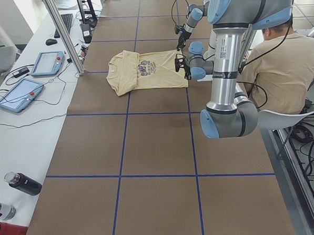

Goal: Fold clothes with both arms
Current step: 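Close both grippers on the hem corners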

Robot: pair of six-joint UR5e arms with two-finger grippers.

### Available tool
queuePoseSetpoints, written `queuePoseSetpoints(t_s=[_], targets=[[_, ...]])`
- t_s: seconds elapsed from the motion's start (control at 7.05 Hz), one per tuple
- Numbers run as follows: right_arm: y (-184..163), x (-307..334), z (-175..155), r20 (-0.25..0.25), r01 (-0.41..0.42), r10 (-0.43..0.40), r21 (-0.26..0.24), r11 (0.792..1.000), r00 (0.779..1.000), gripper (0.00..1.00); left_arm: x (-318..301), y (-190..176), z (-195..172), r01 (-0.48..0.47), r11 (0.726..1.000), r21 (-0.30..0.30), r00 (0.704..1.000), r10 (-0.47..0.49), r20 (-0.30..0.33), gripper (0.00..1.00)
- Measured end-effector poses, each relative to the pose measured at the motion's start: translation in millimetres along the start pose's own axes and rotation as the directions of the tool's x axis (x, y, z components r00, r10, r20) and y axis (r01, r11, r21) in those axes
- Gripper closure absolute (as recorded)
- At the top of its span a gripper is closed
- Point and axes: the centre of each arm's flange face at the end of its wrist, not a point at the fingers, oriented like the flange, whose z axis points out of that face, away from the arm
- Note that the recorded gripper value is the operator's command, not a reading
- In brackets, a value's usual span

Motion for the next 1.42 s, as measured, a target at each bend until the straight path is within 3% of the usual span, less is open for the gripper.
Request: queuePoseSetpoints(t_s=[0.43, 0.85, 1.42], targets=[[1.1, 3.4, 1.4, -0.008, 0.003, -0.003, 0.0, 1.0, 1.0, 0.66, 0.1, 0.5, 0.1, 0.0, 1.0, -0.001, 1.0, 0.0, 0.0, 1.0], [2.6, 0.4, 1.5, -0.028, 0.015, -0.015, -0.003, 1.0, 1.0, 1.0, 0.1, 0.7, 0.1, 0.0, 1.0, -0.002, 1.0, 0.0, 0.0, 1.0], [-2.1, -3.3, -6.8, -0.012, 0.007, -0.007, -0.001, 1.0, 1.0, 1.0, 0.7, 0.0, -0.3, 0.0, 1.0, -0.002, 1.0, 0.0, -0.002, 1.0]])
